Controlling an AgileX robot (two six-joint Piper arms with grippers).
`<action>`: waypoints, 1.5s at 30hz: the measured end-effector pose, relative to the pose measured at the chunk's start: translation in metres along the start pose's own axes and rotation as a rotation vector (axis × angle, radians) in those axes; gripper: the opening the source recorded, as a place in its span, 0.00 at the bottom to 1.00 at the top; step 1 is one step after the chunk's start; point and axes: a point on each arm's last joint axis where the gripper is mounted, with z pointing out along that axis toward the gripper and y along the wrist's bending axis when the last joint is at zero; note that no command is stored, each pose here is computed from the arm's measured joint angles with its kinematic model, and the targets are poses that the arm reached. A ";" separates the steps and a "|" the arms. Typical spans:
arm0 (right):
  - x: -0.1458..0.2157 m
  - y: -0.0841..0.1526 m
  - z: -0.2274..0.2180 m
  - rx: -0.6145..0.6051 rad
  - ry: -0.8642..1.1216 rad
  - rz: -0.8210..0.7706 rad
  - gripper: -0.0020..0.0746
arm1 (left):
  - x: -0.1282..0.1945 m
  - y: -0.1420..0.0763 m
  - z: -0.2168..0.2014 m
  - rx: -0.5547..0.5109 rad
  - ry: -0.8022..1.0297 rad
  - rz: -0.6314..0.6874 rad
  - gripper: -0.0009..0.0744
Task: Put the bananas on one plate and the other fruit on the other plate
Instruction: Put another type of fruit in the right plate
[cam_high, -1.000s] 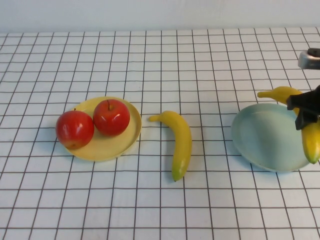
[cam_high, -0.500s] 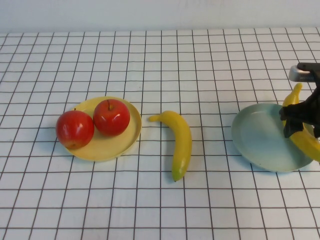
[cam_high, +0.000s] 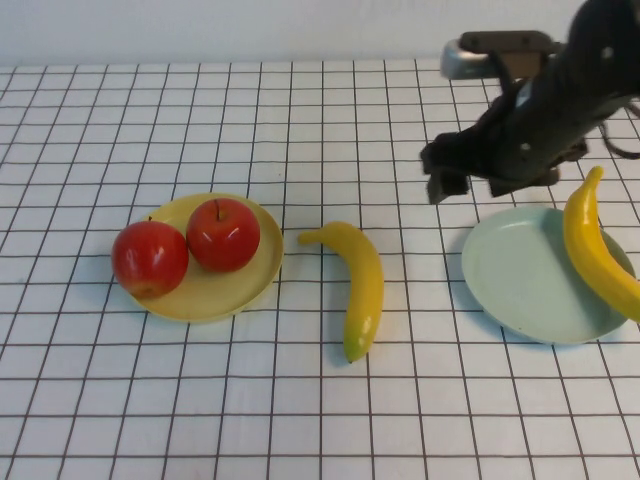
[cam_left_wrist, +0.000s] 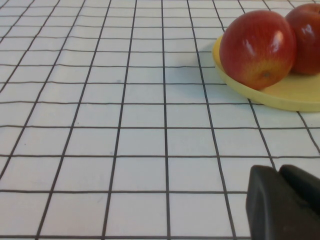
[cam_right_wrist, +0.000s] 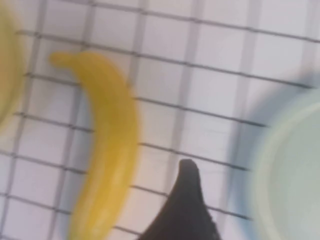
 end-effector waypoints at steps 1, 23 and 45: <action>-0.002 0.012 0.009 -0.011 0.023 -0.020 0.72 | 0.000 0.000 0.000 0.000 0.000 0.000 0.01; 0.019 0.092 0.129 0.030 0.393 -0.117 0.70 | 0.000 0.000 0.000 0.000 0.000 0.000 0.01; -0.004 0.002 0.015 0.167 0.225 -0.026 0.46 | 0.000 0.000 0.000 0.000 0.000 0.000 0.01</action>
